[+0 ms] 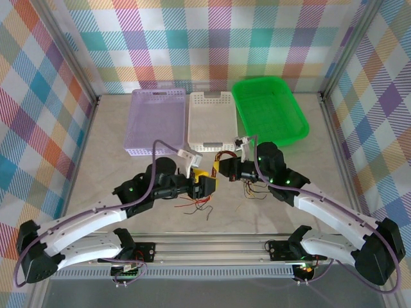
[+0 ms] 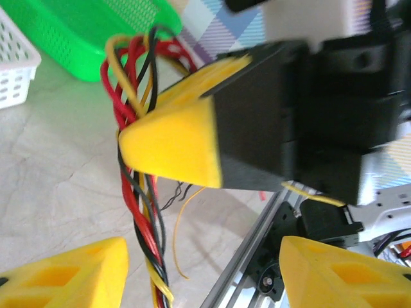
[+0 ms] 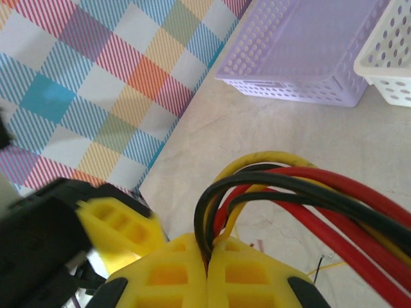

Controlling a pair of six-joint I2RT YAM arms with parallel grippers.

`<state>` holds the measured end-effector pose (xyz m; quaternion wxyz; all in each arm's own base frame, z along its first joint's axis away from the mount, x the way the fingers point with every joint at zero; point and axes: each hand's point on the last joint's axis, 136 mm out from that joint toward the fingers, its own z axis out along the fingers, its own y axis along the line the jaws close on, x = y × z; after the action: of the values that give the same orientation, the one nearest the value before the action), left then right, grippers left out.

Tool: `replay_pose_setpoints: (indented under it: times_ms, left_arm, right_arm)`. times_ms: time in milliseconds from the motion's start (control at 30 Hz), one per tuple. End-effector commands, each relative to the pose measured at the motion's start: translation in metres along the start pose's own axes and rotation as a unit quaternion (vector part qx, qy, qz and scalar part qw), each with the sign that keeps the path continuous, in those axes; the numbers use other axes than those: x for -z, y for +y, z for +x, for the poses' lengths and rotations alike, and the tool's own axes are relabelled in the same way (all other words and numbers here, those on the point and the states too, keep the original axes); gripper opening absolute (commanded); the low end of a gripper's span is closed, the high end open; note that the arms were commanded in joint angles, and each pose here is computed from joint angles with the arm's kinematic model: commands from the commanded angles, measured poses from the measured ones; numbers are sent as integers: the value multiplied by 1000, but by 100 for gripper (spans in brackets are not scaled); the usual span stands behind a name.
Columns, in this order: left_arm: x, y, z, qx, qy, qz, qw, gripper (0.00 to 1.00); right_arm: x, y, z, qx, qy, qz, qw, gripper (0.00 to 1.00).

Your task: Untangle the cables

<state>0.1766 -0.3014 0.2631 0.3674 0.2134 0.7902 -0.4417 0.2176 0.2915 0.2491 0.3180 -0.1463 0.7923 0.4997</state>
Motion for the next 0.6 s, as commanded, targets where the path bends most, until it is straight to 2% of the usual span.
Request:
replay_pose_setpoints:
  times_ms: [0, 300, 567]
  left_arm:
    - [9, 7, 12, -9, 3, -13, 1000, 64]
    - [1, 9, 27, 11, 13, 7, 1000, 59]
    - [-3, 10, 24, 16, 4, 9, 1000, 57]
  right_arm:
    - [3, 24, -13, 24, -4, -36, 999, 0]
    - [7, 43, -16, 24, 4, -71, 997, 0]
    - [7, 46, -14, 20, 14, -81, 996, 0]
